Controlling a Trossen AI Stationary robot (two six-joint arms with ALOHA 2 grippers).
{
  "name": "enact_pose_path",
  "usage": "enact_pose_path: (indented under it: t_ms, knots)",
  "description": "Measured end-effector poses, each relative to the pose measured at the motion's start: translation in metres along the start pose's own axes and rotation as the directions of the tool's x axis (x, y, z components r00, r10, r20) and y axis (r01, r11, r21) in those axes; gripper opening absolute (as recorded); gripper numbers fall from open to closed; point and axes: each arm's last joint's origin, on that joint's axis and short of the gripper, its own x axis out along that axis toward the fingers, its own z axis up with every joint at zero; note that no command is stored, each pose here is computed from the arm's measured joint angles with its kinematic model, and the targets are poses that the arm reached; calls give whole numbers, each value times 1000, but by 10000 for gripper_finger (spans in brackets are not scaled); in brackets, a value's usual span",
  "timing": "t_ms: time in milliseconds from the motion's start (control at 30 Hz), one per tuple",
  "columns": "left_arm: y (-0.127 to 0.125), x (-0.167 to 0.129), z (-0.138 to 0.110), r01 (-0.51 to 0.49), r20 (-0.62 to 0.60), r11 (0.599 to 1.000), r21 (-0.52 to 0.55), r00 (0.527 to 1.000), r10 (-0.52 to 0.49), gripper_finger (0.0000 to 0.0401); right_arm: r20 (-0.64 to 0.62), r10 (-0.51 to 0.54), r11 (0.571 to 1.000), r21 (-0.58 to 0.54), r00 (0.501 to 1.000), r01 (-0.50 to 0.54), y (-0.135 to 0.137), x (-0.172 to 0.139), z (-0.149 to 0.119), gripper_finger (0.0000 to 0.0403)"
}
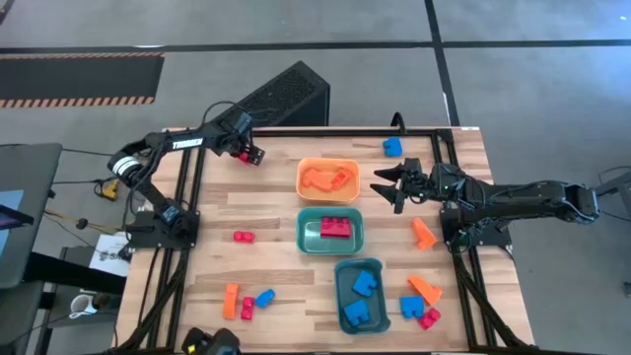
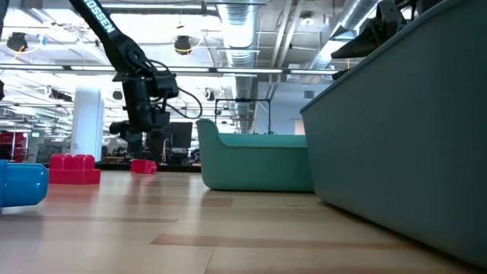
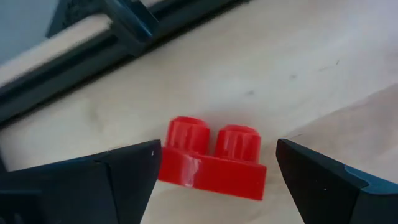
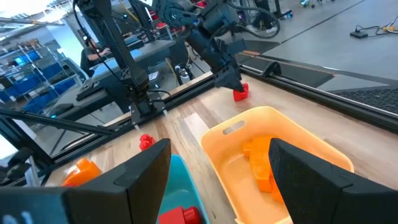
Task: Sort & place blocks by color
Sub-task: Put the red game piece into the green bin
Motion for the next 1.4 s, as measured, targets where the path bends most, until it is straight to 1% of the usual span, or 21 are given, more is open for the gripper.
enact_pose_path:
  t_ms: [100, 200, 233, 433, 500, 567, 767, 833, 900, 1000, 1133, 1200, 1267, 1333, 1400]
  knots:
    - [-2, 7, 2, -4, 4, 1000, 11, 1000, 4, 300, 0, 0, 1000, 0, 1000, 0, 0, 0, 0, 291]
    - [-3, 19, -5, 4, -72, 1000, 22, 997, -2, 300, 0, 0, 1000, 0, 1000, 0, 0, 0, 0, 291]
    - [-4, 23, -5, 13, -80, 1000, 24, 997, -11, 300, 0, 0, 1000, 0, 1000, 0, 0, 0, 0, 291]
    - [-11, 25, -5, 4, -78, 999, 49, 997, 0, 299, 1, 0, 1000, 0, 1000, 0, 0, 0, 0, 291]
    - [-12, 25, -5, -7, -75, 999, 45, 997, 11, 292, 1, 0, 1000, 0, 1000, 0, 0, 0, 0, 291]
    - [-12, 26, -5, -12, -73, 999, 46, 997, 15, 274, 1, 0, 1000, 0, 1000, 0, 0, 0, 0, 291]
    - [-13, 26, -5, 7, -71, 998, 60, 997, -3, 188, 1, 0, 1000, 1, 1000, 0, 0, 0, 0, 291]
    - [-15, 26, -5, 22, -70, 995, 94, 997, -15, 171, 1, 0, 1000, 1, 1000, 0, 0, 0, 0, 291]
    - [-19, 23, -6, 22, -64, 990, 138, 998, -13, 165, 1, 0, 1000, 1, 1000, 0, 0, 0, 0, 291]
    - [-22, 13, -8, -7, -49, 982, 190, 999, 16, 172, 1, 0, 1000, 1, 1000, 0, 0, 0, 0, 291]
    - [-19, -9, -6, -91, 18, 968, 234, 996, 89, 203, 0, 0, 1000, 1, 1000, 0, 0, 0, 0, 291]
    - [-18, -21, -4, -84, 65, 968, 237, 995, 71, 224, 0, 0, 1000, 1, 1000, 0, 0, 0, 0, 291]
    - [-19, -31, -1, -43, 106, 966, 253, 994, 16, 247, 1, -2, 1000, 1, 1000, 2, 0, 0, 0, 291]
    - [-22, -34, 0, -7, 119, 961, 278, 993, -27, 270, 3, -2, 1000, 1, 1000, 2, 0, 0, 0, 291]
    - [-24, -32, 0, 10, 114, 955, 298, 992, -45, 289, 10, 0, 1000, 1, 1000, 0, 0, 0, 1, 291]
